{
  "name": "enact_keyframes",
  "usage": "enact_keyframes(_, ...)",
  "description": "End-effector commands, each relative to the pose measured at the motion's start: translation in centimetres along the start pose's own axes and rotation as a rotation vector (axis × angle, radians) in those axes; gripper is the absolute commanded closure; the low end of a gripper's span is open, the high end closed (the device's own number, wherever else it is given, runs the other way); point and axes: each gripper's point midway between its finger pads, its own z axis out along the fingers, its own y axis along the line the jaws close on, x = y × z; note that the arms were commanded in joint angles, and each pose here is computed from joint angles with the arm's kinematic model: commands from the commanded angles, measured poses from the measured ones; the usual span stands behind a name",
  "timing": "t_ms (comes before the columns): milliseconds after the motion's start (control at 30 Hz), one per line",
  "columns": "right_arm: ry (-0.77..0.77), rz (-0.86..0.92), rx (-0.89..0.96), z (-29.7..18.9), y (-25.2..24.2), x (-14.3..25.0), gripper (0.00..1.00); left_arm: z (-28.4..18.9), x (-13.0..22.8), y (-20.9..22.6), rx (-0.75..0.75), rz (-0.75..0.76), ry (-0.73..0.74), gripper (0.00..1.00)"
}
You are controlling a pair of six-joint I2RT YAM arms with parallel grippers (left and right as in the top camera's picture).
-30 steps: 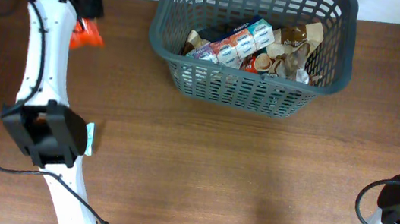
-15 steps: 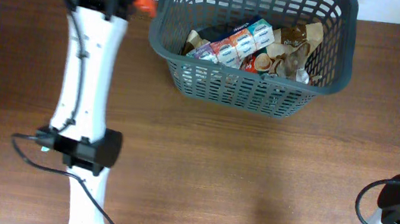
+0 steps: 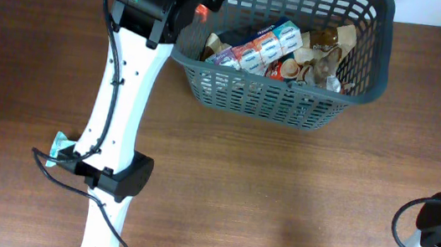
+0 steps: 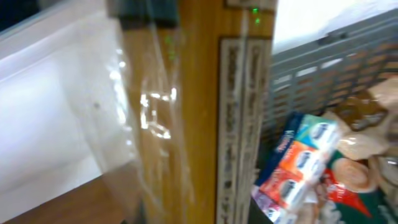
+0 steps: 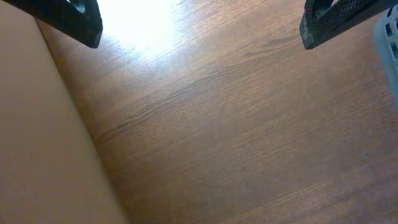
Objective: Pack container
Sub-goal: 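Lift the spaghetti bag and swing it right over the basket, then lower the spaghetti bag into the basket and open the left gripper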
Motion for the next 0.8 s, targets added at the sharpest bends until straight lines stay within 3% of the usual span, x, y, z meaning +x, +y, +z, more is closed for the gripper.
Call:
enact_keyframes(0, -0.011, 0.011, 0.012, -0.4, -0.4, -0.1, 0.01, -4.4, -3.9, -2.2, 0.127, 0.012, -0.157, 0.98)
enact_keyframes(233, -0.011, 0.011, 0.012, -0.4, -0.4, -0.1, 0.01, -2.5, -2.8, -3.8, 0.171, 0.016, -0.113, 0.98)
enact_keyframes(767, -0.011, 0.011, 0.012, -0.4, -0.4, -0.1, 0.01, 6.2, 3.8, -6.6, 0.213, 0.020, 0.109, 0.98)
